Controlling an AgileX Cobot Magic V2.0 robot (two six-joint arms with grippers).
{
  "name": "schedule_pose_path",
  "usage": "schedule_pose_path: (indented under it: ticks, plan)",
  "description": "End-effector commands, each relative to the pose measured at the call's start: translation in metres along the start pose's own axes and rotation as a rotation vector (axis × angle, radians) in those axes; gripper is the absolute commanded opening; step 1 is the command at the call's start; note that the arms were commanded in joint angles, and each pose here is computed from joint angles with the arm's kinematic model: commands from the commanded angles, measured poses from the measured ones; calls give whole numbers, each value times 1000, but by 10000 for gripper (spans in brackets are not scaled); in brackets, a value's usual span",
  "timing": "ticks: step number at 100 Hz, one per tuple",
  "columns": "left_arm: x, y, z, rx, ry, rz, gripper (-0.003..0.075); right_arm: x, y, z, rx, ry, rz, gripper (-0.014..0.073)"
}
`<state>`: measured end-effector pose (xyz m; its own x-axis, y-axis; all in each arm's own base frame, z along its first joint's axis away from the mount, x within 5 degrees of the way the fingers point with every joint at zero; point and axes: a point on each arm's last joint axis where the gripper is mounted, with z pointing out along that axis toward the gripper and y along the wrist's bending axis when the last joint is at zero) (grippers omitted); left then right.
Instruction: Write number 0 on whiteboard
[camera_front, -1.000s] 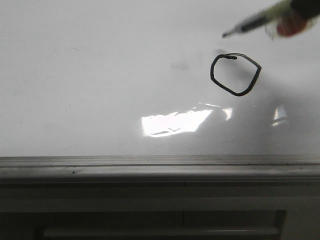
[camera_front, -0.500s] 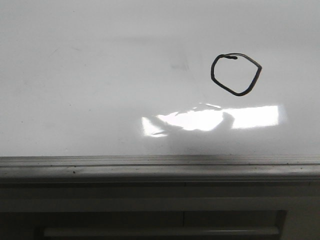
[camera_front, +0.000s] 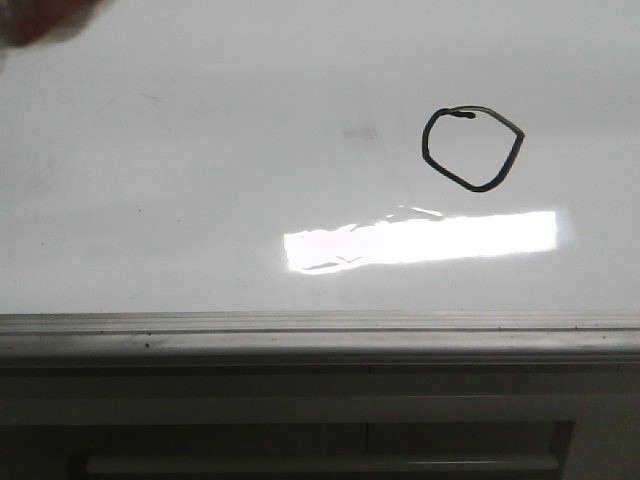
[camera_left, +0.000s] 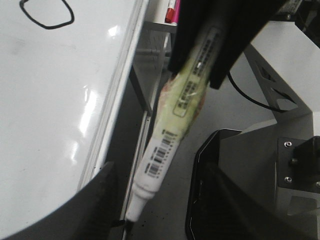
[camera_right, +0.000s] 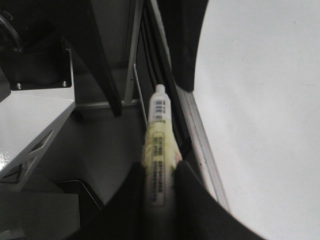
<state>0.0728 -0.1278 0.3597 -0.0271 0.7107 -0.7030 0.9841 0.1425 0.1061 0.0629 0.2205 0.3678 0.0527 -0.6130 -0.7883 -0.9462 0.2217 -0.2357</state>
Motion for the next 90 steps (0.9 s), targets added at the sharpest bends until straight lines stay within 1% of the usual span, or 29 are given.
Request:
schedule_pose_path:
  ticks: [1, 21, 28, 32, 37, 39, 41, 42, 47, 51, 59, 64, 71, 77, 78, 83, 85, 86, 90]
  plan:
    - [-14, -2, -2, 21, -64, 8, 349, -15, -1, -10, 5, -123, -16, -47]
    - [-17, 1, 9, 41, -40, 8, 347, -19, 4, -11, -16, -155, -21, -47]
    - [-18, 2, 11, 35, -48, 5, 328, -18, 4, -11, -16, -151, -21, -47]
    - [-19, 2, 11, 34, -52, 3, 293, -18, 4, -11, -17, -146, -20, -47]
    - [-19, 3, 11, 31, -56, 3, 231, -17, 4, -11, -18, -141, -18, -47]
    - [-19, 3, 11, 31, -56, 3, 198, -17, 4, -11, -19, -139, -17, -47]
    - [-19, 3, 11, 31, -56, 3, 149, -17, 4, -11, -20, -139, -16, -47]
    - [-19, 3, 11, 31, -56, 3, 149, -17, 4, -11, -20, -137, -16, -47]
    - [-19, 3, 11, 31, -56, 3, 42, -17, 4, -11, -20, -137, -16, -47]
    - [-19, 3, 11, 27, -60, 5, -23, -17, 4, -11, -20, -137, -16, -47]
    - [-21, 4, 10, 14, -75, 10, -20, -17, 4, -11, -21, -135, 2, -44]
    - [-22, 5, 10, 1, -94, 8, -20, -16, 3, -11, -17, -128, 6, -20]
    - [-25, 6, 10, -10, -125, -3, -20, -14, 2, -13, -6, -107, -3, 76]
    - [-28, 8, 10, -22, -153, -32, -20, -12, -1, -14, 19, -85, -19, 222]
    - [-28, 8, 10, -27, -160, -41, -20, -11, -1, -16, 24, -86, -10, 241]
    - [-29, 10, 11, -46, -185, -79, -20, -11, -6, -23, 61, -99, 17, 391]
    - [-30, 11, 11, -56, -200, -102, -20, -11, -8, -26, 79, -109, 31, 425]
    - [-30, 12, 11, -59, -203, -111, -20, -11, -9, -28, 92, -114, 27, 458]
    - [-31, 15, 14, -83, -237, -170, -20, -10, -14, -38, 125, -137, 56, 543]
